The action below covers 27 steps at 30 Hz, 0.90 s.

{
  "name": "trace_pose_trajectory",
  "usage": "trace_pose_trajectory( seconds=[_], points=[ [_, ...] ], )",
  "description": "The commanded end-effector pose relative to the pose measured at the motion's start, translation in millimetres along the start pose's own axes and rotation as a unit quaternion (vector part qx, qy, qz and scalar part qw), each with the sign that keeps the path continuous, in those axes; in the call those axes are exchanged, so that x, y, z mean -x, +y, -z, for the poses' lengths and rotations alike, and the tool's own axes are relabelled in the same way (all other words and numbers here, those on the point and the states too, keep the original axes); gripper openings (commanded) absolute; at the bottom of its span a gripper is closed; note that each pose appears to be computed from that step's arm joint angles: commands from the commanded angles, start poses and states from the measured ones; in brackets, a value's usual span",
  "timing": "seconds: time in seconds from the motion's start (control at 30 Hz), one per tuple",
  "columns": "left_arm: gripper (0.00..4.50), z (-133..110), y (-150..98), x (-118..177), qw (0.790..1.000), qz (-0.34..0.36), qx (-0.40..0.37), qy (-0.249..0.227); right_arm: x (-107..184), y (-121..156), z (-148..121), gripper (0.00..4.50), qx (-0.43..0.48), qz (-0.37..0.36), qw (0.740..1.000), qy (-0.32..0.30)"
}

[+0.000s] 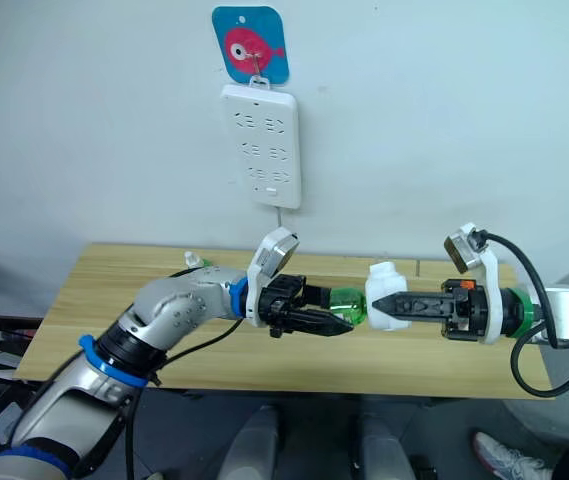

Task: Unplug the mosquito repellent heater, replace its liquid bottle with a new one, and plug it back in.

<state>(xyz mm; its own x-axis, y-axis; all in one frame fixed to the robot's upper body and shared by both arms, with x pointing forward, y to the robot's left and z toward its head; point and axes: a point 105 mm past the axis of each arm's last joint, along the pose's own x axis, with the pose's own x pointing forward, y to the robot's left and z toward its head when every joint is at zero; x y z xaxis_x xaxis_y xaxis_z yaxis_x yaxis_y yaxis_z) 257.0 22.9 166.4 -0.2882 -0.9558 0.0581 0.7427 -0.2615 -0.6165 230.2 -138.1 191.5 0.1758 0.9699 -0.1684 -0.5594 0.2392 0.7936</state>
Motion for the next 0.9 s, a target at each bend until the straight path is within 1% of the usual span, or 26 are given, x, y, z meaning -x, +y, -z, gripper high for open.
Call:
trace_pose_trajectory(
  seconds=[0.03, 0.1, 0.13, 0.2, 0.23, 0.27, 0.3, 0.4, 0.5, 0.57, 0.63, 0.67, 0.7, 0.73, 0.77, 0.8, 0.83, 0.87, 0.9],
  points=[
    [2.27, -16.0, -3.7, 11.1, 0.989, 0.028, 0.132, -0.055, 5.0, -3.2, -3.7, 3.04, 0.005, 0.025, 1.0, -0.004],
    [2.99, -12.7, -5.9, 8.4, 0.989, 0.031, 0.135, -0.044, 5.1, -3.2, -5.2, 3.04, 0.006, 0.025, 1.0, -0.007],
    [3.26, -11.2, -6.0, 7.4, 0.99, 0.029, 0.135, -0.041, 5.2, -3.3, -5.5, 3.04, 0.006, 0.026, 1.0, -0.008],
    [3.86, -10.8, -5.8, 6.1, 0.989, 0.029, 0.139, -0.043, 5.9, -3.8, -6.2, 3.04, 0.006, 0.028, 1.0, -0.01],
    [4.04, -11.5, -5.9, 5.9, 0.988, 0.03, 0.142, -0.045, 6.4, -4.3, -6.9, 3.04, 0.005, 0.029, 0.999, -0.013],
    [4.42, -12.2, -5.8, 5.8, 0.988, 0.031, 0.143, -0.047, 6.8, -4.5, -7.4, 3.04, 0.005, 0.029, 0.999, -0.015],
    [4.49, -14.4, -4.7, 6.4, 0.987, 0.029, 0.146, -0.054, 7.4, -4.8, -8.0, 3.04, 0.005, 0.029, 0.999, -0.017],
    [4.49, -18.6, 0.1, 10.9, 0.986, 0.013, 0.147, -0.072, 9.1, -5.3, -9.1, 3.04, 0.003, 0.029, 0.999, -0.022],
    [4.49, -18.3, 11.8, 28.3, 0.984, -0.03, 0.146, -0.1, 11.3, -7.3, -11.7, 3.04, -0.002, 0.03, 0.999, -0.033],
    [4.49, -15.2, 9.2, 38.7, 0.99, -0.046, 0.099, -0.091, 13.5, -8.8, -14.9, 3.04, -0.004, 0.031, 0.999, -0.043],
    [4.49, -9.1, 5.1, 45.8, 0.996, -0.072, -0.02, -0.049, 17.7, -11.5, -17.9, 3.04, -0.009, 0.038, 0.998, -0.054],
    [4.49, -7.0, 3.2, 46.7, 0.995, -0.073, -0.053, -0.035, 18.8, -12.2, -18.5, 3.04, -0.01, 0.04, 0.998, -0.056],
    [4.49, -15.4, 3.9, 46.4, 0.99, -0.089, -0.101, -0.05, 20.3, -13.5, -19.7, 3.04, -0.013, 0.042, 0.997, -0.06],
    [4.49, -18.6, 6.8, 45.2, 0.978, -0.111, -0.171, -0.046, 21.4, -14.5, -21.3, 3.04, -0.015, 0.042, 0.997, -0.065],
    [4.49, -19.3, 7.4, 42.8, 0.959, -0.124, -0.254, -0.032, 22.3, -15.1, -22.3, 3.04, -0.017, 0.043, 0.997, -0.067],
    [4.49, -17.8, 6.7, 40.3, 0.942, -0.128, -0.311, -0.017, 23.0, -15.4, -23.3, 3.04, -0.018, 0.043, 0.997, -0.069],
    [4.49, -24.6, 10.5, 37.5, 0.89, -0.156, -0.429, -0.008, 23.6, -15.5, -24.1, 3.04, -0.019, 0.043, 0.996, -0.07],
    [4.49, -30.4, 11.4, 35.0, 0.839, -0.173, -0.516, -0.006, 23.9, -15.5, -24.7, 3.04, -0.019, 0.043, 0.996, -0.07],
    [4.49, -33.2, 11.1, 32.4, 0.792, -0.18, -0.584, -0.003, 24.0, -15.6, -25.5, 3.04, -0.02, 0.042, 0.996, -0.071]
  ],
)
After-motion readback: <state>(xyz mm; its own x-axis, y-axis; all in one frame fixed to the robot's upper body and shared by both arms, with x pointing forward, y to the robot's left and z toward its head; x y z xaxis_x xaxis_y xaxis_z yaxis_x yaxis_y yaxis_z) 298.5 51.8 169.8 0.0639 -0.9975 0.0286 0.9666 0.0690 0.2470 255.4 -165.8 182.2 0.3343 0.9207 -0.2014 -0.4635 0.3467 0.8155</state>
